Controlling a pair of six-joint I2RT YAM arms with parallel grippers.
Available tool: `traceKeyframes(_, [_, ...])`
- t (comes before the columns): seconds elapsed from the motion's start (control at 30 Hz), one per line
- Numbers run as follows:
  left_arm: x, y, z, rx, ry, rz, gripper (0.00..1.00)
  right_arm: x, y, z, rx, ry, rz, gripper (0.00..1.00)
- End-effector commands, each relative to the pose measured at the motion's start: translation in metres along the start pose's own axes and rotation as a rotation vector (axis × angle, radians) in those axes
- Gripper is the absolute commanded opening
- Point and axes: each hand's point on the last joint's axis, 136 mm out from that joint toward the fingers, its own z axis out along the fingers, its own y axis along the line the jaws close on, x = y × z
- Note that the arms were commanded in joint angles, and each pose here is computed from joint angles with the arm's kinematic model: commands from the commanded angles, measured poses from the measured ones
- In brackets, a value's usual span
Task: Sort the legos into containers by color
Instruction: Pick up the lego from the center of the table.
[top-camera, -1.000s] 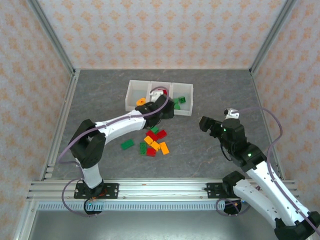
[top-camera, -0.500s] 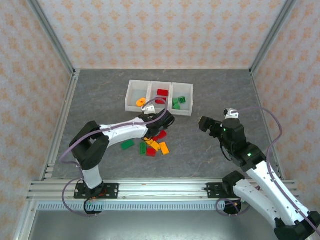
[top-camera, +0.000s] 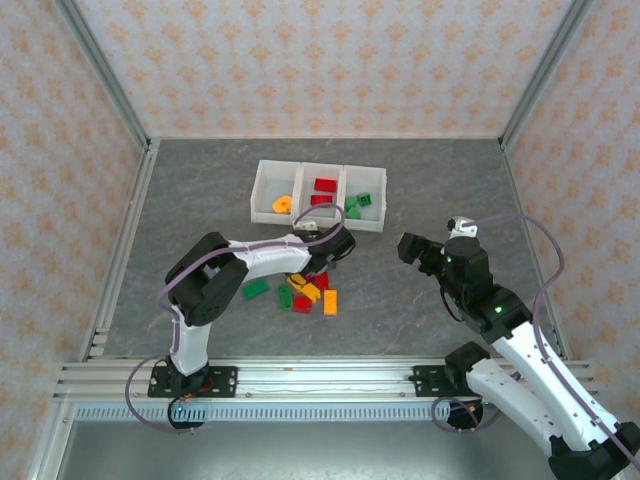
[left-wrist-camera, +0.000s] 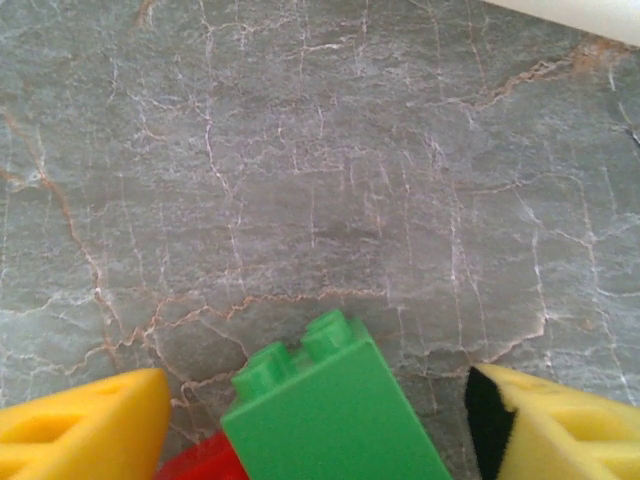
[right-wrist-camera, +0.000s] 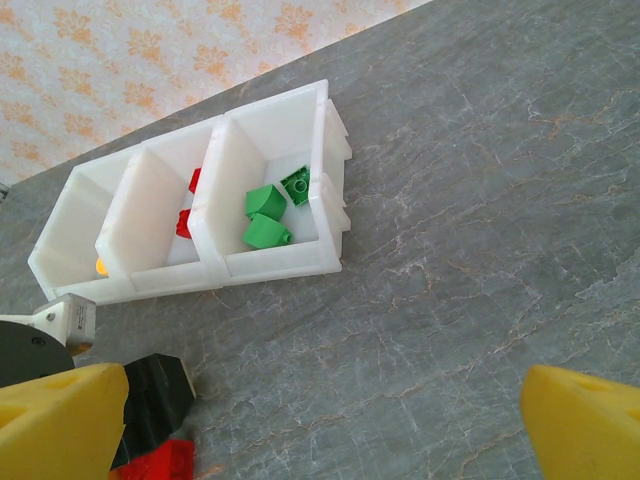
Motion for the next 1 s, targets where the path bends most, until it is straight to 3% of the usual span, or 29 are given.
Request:
traceKeyframes(0.0, [0.000, 0.000, 0.004, 0.026, 0.026, 0.012, 0.70, 0.002, -0.001, 0.003, 0.004, -0.005, -0.003, 1.00])
traceKeyframes(0.23, [0.000, -0.008, 0.009, 0.068, 0.052, 0.045, 0.52, 0.002, -0.002, 0.004, 0.010, -0.002, -0.004, 1.00])
traceKeyframes(0.5, [-0.005, -0.018, 0.013, 0.074, 0.055, 0.080, 0.45, 0.003, -0.003, 0.004, 0.015, -0.001, -0.005, 1.00])
traceKeyframes(0.63, [-0.012, -0.023, 0.012, 0.084, 0.040, 0.091, 0.35, 0.003, -0.004, 0.005, 0.018, 0.002, -0.005, 1.00])
traceKeyframes(0.97, [-0.046, -0.026, -0.016, 0.125, -0.071, 0.094, 0.32, 0.003, -0.004, 0.006, 0.024, 0.002, -0.007, 1.00])
